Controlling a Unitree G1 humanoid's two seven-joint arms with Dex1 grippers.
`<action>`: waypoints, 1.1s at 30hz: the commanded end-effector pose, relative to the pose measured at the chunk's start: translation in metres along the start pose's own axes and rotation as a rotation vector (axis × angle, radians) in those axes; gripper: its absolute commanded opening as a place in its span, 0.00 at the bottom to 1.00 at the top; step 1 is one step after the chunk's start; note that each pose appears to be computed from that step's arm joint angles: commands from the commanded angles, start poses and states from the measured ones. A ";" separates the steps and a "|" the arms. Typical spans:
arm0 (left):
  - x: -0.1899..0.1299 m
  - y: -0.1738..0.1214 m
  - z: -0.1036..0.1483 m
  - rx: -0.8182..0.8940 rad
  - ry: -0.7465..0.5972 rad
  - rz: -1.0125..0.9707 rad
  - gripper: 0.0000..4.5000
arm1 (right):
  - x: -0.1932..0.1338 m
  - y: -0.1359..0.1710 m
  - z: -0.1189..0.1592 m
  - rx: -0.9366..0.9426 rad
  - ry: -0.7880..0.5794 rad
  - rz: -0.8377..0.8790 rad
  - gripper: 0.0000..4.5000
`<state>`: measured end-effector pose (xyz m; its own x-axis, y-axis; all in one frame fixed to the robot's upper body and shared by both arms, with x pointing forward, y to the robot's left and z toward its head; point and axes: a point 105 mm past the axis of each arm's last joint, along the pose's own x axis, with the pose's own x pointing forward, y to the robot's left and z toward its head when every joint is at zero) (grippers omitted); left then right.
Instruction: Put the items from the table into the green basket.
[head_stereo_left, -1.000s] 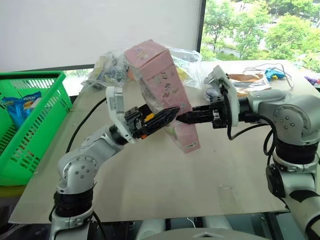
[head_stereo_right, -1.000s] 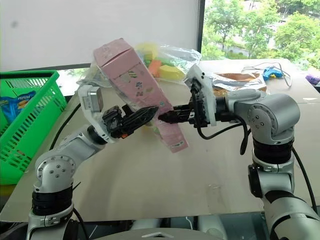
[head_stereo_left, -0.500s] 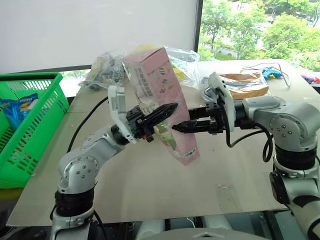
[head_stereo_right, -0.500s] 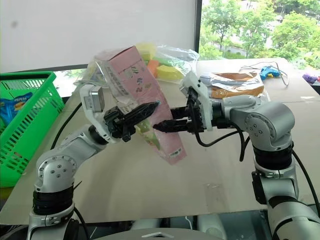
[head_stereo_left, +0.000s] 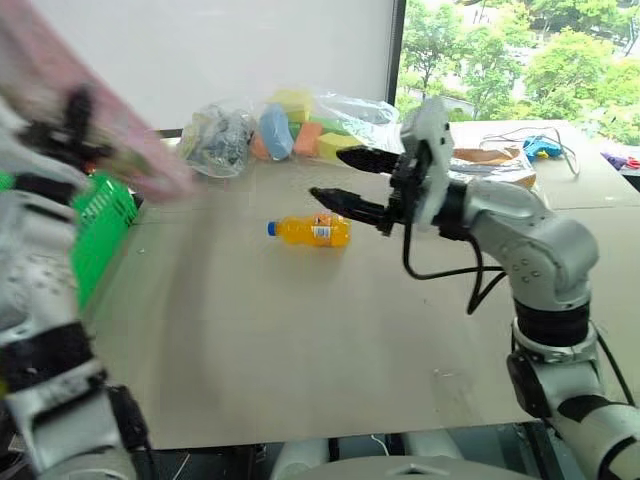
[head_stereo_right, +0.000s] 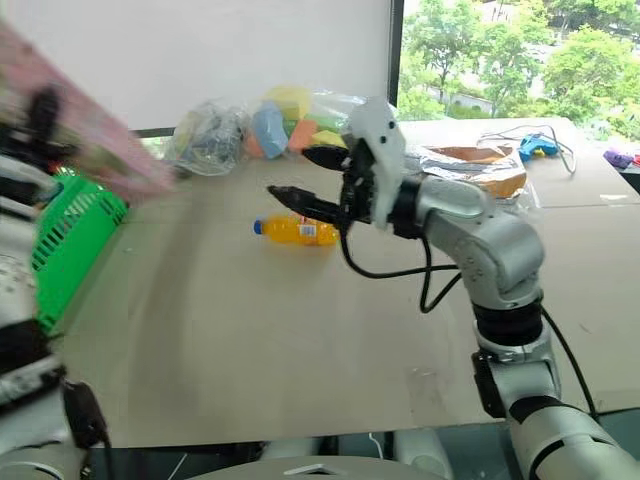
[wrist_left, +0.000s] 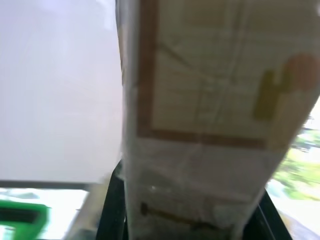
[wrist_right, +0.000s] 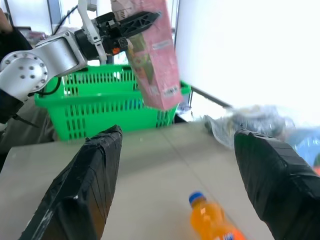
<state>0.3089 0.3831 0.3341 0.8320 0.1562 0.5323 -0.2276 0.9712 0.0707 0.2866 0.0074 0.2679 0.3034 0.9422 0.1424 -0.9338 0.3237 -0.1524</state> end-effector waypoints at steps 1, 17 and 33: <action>0.011 0.035 0.042 0.315 -0.108 0.055 0.22 | 0.007 0.004 0.001 -0.041 -0.024 0.004 0.84; -0.004 0.099 -0.047 0.504 0.396 0.070 0.83 | -0.019 0.007 0.004 -0.133 0.012 0.148 0.85; 0.007 0.098 -0.020 0.518 0.234 0.151 0.92 | -0.016 0.003 0.009 -0.161 -0.003 0.223 0.85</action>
<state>0.3094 0.4911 0.2798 0.8899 0.4160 0.1869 -0.4510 0.7415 0.4968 0.2810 -0.0078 0.2627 0.1137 0.9912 0.0673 -0.9487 0.1284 -0.2889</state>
